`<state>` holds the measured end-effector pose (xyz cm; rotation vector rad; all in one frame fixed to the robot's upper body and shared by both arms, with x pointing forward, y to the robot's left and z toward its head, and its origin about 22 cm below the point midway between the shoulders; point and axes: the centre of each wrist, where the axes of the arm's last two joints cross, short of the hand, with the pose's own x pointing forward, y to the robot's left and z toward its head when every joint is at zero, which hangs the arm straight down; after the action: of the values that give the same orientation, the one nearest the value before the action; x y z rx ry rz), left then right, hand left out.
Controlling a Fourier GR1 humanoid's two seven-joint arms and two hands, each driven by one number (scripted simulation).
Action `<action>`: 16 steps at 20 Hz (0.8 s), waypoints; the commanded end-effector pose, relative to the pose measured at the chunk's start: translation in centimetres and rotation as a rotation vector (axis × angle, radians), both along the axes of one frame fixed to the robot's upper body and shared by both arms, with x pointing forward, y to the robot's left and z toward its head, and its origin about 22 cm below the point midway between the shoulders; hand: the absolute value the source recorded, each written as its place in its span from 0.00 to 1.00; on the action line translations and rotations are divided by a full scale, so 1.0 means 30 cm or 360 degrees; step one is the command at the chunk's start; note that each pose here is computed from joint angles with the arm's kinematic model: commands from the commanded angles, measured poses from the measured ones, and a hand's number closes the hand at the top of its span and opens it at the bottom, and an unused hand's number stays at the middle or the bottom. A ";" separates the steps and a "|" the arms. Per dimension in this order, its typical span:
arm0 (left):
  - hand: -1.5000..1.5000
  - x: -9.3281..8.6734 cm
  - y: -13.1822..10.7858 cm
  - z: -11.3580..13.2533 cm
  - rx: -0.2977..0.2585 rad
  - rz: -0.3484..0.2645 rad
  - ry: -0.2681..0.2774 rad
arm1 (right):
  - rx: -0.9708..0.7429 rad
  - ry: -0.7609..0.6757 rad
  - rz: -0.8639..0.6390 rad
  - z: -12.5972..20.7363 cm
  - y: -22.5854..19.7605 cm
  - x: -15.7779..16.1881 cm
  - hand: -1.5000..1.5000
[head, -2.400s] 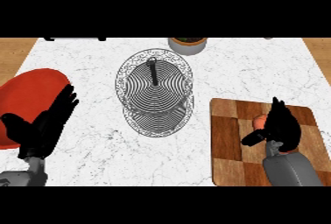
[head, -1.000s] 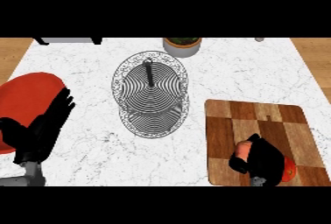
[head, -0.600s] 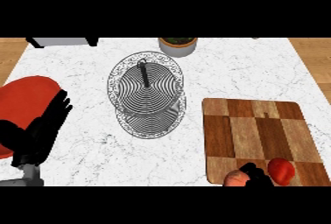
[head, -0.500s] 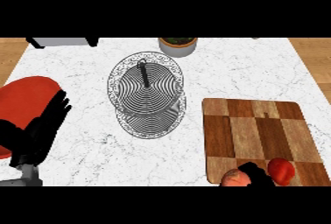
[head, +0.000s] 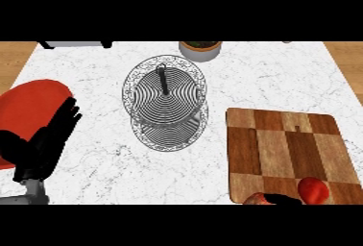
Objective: Pick the squash from the cutting board and place it in the tiered basket
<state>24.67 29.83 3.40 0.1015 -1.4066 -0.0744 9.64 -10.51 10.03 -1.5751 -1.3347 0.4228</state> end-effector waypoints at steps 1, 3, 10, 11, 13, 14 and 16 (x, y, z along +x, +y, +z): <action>0.50 0.000 -0.015 -0.010 -0.0014 -0.0045 -0.0010 | 0.0337 -0.0003 0.0052 0.116 0.100 -0.078 1.00; 0.50 0.025 -0.001 0.006 0.0010 -0.0026 -0.0024 | 0.0388 0.0006 0.0089 0.120 0.090 -0.058 1.00; 0.50 0.029 -0.029 -0.003 0.0010 -0.0092 -0.0033 | 0.0334 -0.0005 0.0128 0.113 0.109 -0.010 1.00; 0.50 0.038 -0.076 -0.002 -0.0008 -0.0100 -0.0025 | 0.0352 -0.0015 0.0137 0.116 0.100 0.011 1.00; 0.50 0.052 -0.065 0.024 -0.0001 -0.0110 -0.0059 | 0.0366 -0.0019 0.0134 0.113 0.099 0.027 1.00; 0.50 0.055 -0.073 0.032 -0.0016 -0.0115 -0.0051 | 0.0380 -0.0030 0.0153 0.124 0.098 0.020 1.00; 0.50 0.051 -0.062 0.021 -0.0014 -0.0108 -0.0055 | 0.0407 -0.0015 0.0121 0.121 0.088 0.035 1.00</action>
<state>25.94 28.13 3.84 0.0508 -1.4363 -0.1262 9.71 -9.99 10.42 -1.4980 -1.4571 0.5621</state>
